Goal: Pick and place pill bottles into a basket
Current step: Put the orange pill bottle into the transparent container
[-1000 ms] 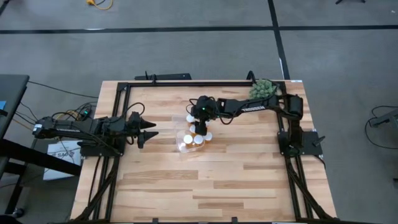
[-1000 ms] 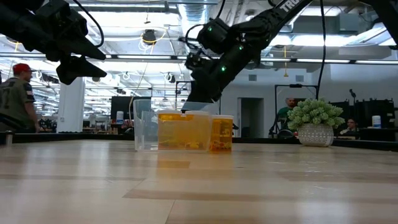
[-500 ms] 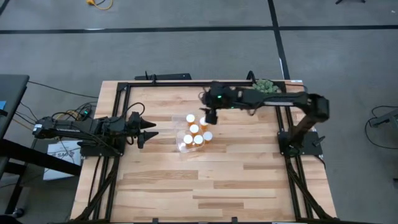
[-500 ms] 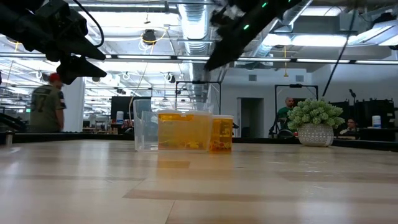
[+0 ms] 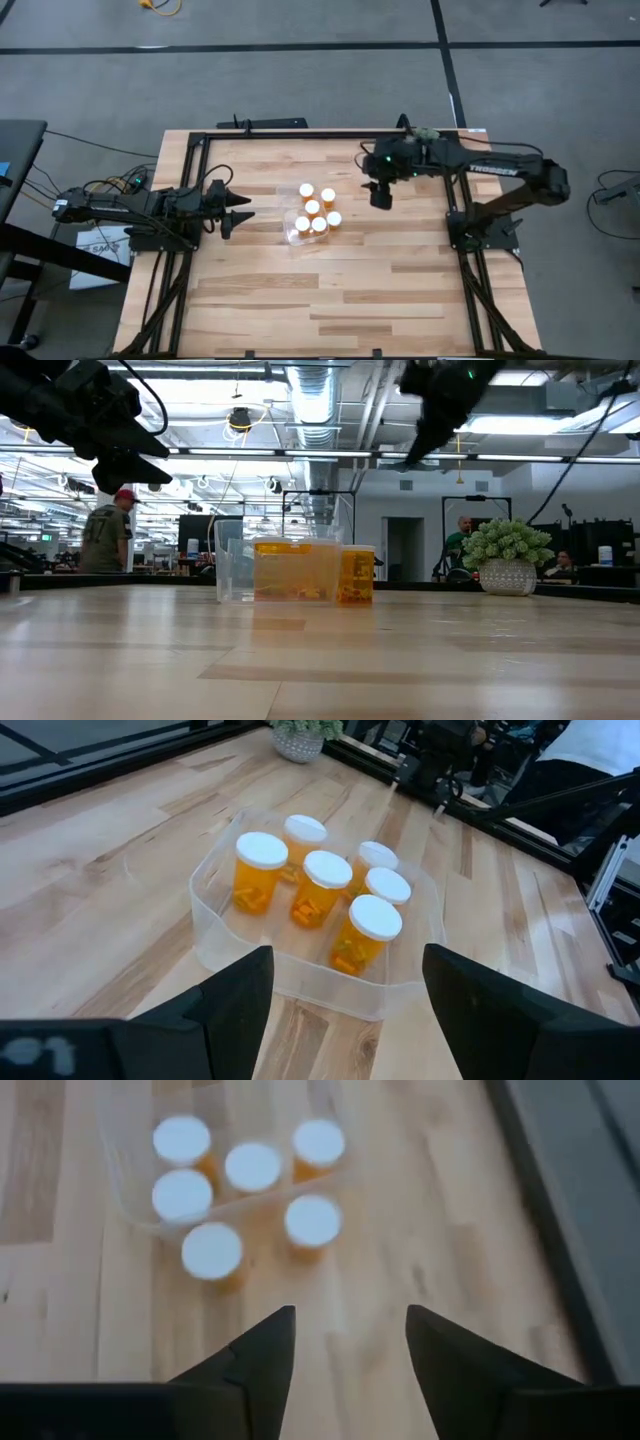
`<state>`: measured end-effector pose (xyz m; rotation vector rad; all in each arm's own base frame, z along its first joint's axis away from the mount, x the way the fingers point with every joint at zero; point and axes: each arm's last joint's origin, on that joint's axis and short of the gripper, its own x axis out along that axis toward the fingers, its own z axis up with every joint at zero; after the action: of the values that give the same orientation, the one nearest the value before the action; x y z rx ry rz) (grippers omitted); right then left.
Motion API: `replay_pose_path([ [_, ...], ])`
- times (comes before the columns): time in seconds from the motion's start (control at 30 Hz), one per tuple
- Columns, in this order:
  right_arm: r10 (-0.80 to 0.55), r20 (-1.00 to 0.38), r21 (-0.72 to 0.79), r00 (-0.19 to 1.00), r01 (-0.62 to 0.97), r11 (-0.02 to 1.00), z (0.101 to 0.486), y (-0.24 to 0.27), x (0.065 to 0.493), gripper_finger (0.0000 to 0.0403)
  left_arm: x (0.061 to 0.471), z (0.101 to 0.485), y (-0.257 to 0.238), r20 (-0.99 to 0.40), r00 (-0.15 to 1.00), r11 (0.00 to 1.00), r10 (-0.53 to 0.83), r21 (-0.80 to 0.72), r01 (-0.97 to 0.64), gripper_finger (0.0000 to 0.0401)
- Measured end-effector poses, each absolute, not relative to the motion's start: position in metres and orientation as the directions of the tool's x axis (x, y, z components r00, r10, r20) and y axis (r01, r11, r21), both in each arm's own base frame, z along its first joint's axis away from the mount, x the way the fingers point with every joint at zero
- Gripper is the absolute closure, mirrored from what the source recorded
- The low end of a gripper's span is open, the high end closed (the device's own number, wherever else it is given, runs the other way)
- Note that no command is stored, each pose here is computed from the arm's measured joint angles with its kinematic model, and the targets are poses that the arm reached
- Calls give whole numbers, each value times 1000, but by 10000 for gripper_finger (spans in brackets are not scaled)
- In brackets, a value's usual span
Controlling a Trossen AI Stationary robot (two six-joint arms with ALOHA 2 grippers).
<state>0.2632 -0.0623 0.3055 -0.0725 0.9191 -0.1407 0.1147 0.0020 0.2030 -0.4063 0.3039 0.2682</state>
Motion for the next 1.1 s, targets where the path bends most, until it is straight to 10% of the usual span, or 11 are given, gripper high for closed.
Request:
replay_pose_path([
  [0.5, -103, -711, 74, 695, 220, 973, 168, -28, 239, 201, 115, 203, 2, -340, 920, 886, 193, -343, -312, 154],
  [1.1, -89, -781, 53, 618, 207, 977, 96, -16, 276, 173, 115, 203, 2, -340, 921, 885, 191, -345, -311, 154],
])
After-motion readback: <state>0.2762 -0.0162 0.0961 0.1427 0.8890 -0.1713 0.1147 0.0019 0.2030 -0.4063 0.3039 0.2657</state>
